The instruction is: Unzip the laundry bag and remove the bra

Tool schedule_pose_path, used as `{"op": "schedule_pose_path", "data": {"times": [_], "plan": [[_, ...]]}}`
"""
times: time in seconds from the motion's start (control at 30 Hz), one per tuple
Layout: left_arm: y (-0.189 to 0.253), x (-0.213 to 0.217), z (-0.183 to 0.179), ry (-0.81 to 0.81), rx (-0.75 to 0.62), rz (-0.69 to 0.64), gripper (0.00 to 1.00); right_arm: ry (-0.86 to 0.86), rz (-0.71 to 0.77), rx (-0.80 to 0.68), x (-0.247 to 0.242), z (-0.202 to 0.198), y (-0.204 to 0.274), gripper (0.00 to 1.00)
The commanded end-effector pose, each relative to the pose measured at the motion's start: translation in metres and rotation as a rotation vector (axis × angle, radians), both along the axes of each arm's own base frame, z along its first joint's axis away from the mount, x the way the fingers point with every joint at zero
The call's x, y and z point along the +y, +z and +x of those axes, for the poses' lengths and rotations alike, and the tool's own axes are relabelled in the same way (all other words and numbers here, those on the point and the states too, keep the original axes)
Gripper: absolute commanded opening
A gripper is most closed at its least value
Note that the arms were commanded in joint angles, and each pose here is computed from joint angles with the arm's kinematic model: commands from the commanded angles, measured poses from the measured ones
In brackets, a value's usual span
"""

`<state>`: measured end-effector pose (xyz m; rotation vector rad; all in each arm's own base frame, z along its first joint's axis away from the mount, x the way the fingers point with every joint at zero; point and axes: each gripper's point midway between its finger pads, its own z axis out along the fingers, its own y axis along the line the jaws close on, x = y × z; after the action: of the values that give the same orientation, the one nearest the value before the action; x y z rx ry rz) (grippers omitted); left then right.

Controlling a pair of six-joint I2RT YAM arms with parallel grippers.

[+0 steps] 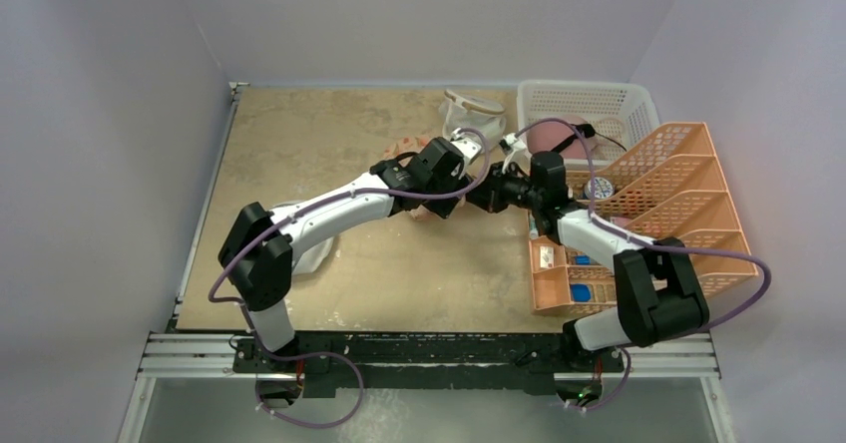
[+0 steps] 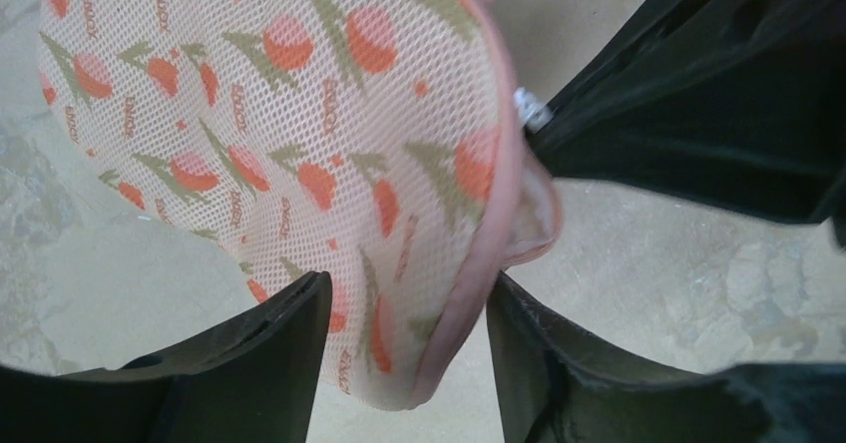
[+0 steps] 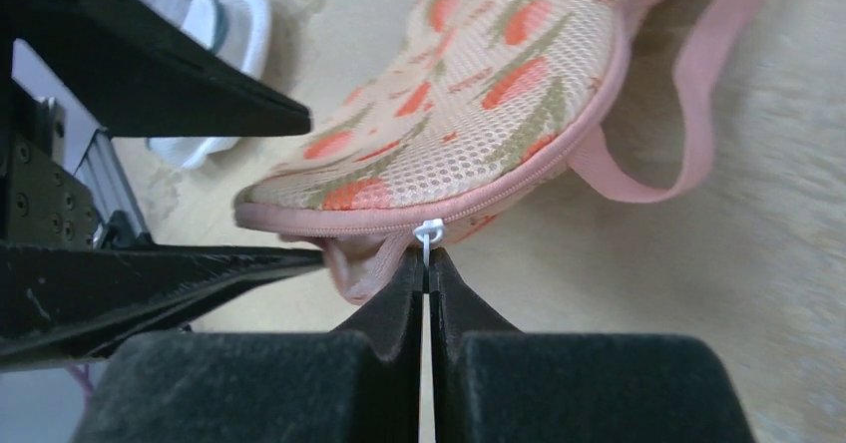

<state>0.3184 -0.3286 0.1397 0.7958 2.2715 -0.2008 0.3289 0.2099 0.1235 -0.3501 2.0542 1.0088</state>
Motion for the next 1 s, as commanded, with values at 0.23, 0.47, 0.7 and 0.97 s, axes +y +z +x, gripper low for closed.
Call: {"op": "schedule_pose_path", "data": {"times": [0.23,0.47,0.7,0.97], "plan": [[0.049,-0.012,0.0,-0.039,-0.083,-0.154,0.64,0.064,0.119,-0.064,0.041,-0.013,0.037,0.0],[0.032,-0.008,0.006,-0.008,-0.062,-0.092,0.53,0.066,0.126,-0.071,0.042,-0.015,0.043,0.0],[0.027,-0.008,0.006,-0.011,-0.054,-0.077,0.3,0.066,0.121,-0.062,0.041,-0.016,0.038,0.0],[0.027,-0.005,0.006,-0.018,-0.056,-0.051,0.01,0.066,0.098,-0.039,0.041,-0.015,0.026,0.0]]}}
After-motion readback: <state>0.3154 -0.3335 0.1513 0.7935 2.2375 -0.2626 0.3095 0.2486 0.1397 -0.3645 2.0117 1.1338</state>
